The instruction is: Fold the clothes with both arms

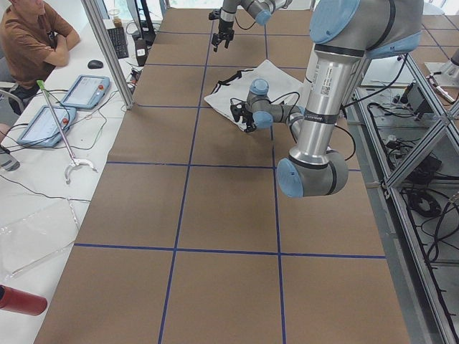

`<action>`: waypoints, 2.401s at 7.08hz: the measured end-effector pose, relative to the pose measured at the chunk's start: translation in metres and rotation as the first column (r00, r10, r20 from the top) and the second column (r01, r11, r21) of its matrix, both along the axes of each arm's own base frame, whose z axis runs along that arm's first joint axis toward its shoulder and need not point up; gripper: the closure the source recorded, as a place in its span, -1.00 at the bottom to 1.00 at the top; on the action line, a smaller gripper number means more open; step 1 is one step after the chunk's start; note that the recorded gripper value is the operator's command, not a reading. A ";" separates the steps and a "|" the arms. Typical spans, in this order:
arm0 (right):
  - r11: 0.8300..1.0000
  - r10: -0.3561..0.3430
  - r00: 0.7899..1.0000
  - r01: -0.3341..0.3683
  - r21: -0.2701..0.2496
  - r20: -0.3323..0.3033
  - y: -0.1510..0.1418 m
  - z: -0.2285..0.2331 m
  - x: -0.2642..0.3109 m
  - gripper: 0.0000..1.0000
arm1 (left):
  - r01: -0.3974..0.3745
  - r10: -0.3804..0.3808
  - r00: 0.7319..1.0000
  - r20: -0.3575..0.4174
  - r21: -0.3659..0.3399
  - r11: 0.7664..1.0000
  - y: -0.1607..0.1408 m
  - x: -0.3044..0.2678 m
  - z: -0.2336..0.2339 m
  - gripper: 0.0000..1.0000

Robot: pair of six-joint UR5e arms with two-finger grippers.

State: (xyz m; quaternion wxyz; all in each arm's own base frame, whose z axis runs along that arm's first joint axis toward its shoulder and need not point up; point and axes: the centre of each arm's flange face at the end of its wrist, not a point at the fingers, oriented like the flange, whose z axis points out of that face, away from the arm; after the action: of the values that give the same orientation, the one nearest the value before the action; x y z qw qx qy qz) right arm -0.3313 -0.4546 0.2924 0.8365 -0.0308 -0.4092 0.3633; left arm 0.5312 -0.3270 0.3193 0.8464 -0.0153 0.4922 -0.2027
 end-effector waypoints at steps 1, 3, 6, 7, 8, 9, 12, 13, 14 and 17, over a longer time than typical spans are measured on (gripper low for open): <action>1.000 -0.001 1.000 0.001 -0.002 0.000 0.000 0.000 -0.001 -1.00 | 0.001 -0.001 1.000 0.004 0.000 1.000 -0.001 0.000 0.001 1.00; 1.000 -0.005 1.000 0.005 -0.010 -0.005 0.001 0.003 -0.007 -1.00 | 0.015 -0.015 0.999 0.048 -0.011 1.000 -0.009 -0.006 0.001 1.00; 1.000 -0.009 1.000 0.009 -0.012 -0.004 0.002 0.003 -0.008 -1.00 | 0.081 -0.091 0.991 0.096 0.103 0.991 -0.092 -0.053 -0.010 1.00; 1.000 -0.012 1.000 0.012 -0.007 0.002 0.003 0.000 -0.009 -1.00 | 0.141 -0.154 0.983 0.101 0.126 0.982 -0.146 -0.063 -0.022 1.00; 1.000 -0.015 1.000 0.015 0.005 0.011 0.004 -0.004 -0.010 -1.00 | 0.202 -0.217 0.971 0.098 0.141 0.969 -0.207 -0.064 -0.035 1.00; 1.000 -0.022 0.999 0.021 0.020 0.025 0.006 -0.008 -0.014 -1.00 | 0.249 -0.264 0.961 0.079 0.166 0.954 -0.260 -0.063 -0.038 1.00; 0.998 -0.037 0.997 0.033 0.056 0.070 0.013 -0.016 -0.024 -1.00 | 0.305 -0.321 0.946 0.035 0.234 0.923 -0.356 -0.055 -0.035 1.00; 0.997 -0.045 0.996 0.041 0.061 0.077 0.017 -0.018 -0.029 -1.00 | 0.310 -0.325 0.945 0.026 0.240 0.920 -0.364 -0.055 -0.035 0.05; 0.997 -0.057 0.995 0.052 0.063 0.083 0.021 -0.020 -0.034 -1.00 | 0.303 -0.319 0.948 0.022 0.254 0.918 -0.367 -0.055 -0.034 -0.02; 0.992 -0.123 0.985 0.120 0.032 0.123 0.063 -0.044 -0.095 -1.00 | 0.233 -0.237 0.971 -0.023 0.279 0.932 -0.350 -0.066 -0.048 -0.03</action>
State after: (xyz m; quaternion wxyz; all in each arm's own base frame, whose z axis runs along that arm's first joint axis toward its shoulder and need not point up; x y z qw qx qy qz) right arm -0.4268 -0.3920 0.2485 0.8302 -0.0683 -0.4623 0.3038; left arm 0.4653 -0.6766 0.2715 0.8125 0.1643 0.5093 -0.2311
